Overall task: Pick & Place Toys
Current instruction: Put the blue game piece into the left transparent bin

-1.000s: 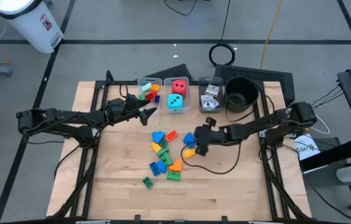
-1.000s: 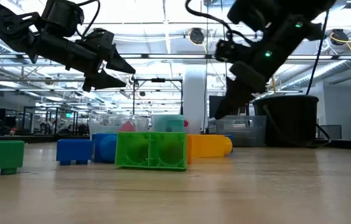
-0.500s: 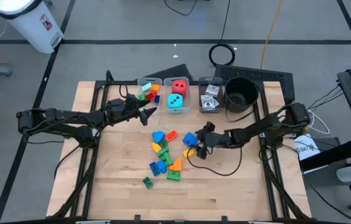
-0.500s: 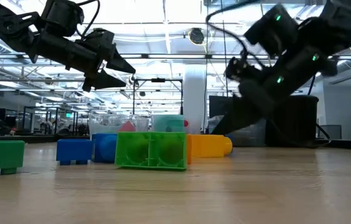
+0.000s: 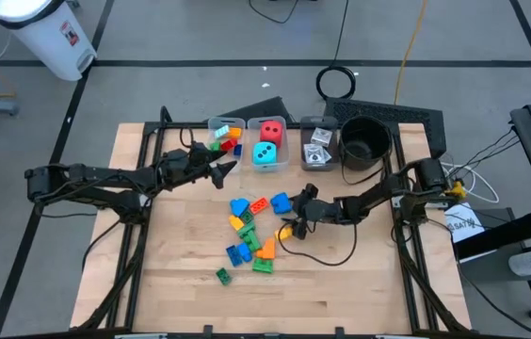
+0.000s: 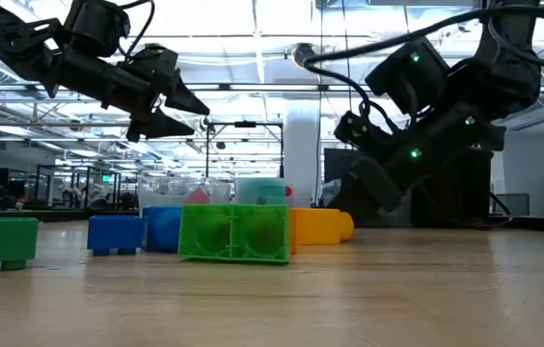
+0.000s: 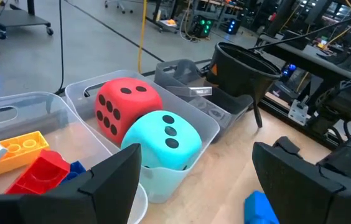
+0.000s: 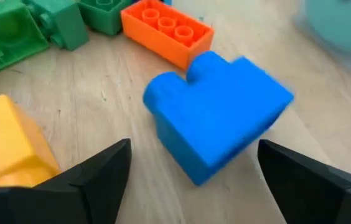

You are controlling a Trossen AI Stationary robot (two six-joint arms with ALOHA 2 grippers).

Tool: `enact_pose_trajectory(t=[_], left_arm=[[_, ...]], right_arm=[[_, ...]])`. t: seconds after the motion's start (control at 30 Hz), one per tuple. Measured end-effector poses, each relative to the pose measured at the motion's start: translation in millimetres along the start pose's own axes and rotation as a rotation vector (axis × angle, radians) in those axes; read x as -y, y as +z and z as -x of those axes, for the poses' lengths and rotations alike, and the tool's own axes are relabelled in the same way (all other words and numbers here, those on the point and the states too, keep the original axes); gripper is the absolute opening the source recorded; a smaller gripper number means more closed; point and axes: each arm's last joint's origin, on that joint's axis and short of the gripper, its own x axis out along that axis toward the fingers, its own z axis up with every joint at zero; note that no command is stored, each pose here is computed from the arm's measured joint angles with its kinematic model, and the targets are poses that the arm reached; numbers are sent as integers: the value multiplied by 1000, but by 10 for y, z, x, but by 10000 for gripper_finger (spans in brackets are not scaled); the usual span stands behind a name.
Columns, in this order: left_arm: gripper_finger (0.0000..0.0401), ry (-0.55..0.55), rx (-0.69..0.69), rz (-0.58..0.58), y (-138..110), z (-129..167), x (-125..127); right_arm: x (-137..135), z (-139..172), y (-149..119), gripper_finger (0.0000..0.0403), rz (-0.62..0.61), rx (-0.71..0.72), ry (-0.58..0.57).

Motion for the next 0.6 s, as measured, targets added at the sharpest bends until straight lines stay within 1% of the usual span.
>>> enact_pose_trajectory(t=[0.17,0.4,0.43,0.53,0.6], left_arm=[[312,0,-1,0,-2,0,-1],[312,0,-2,3,-2,0,-1],[312,1,-2,8,-2,0,-1],[312,1,-2,12,-3,0,-1],[312,1,-2,12,-3,0,-1]], right_arm=[[-13,2,66,323,-32,68,13],[-9,2,76,322,-78,79,0],[-3,3,77,322,-80,84,-25],[33,7,83,322,-86,111,-149],[48,9,85,322,-88,120,-195]])
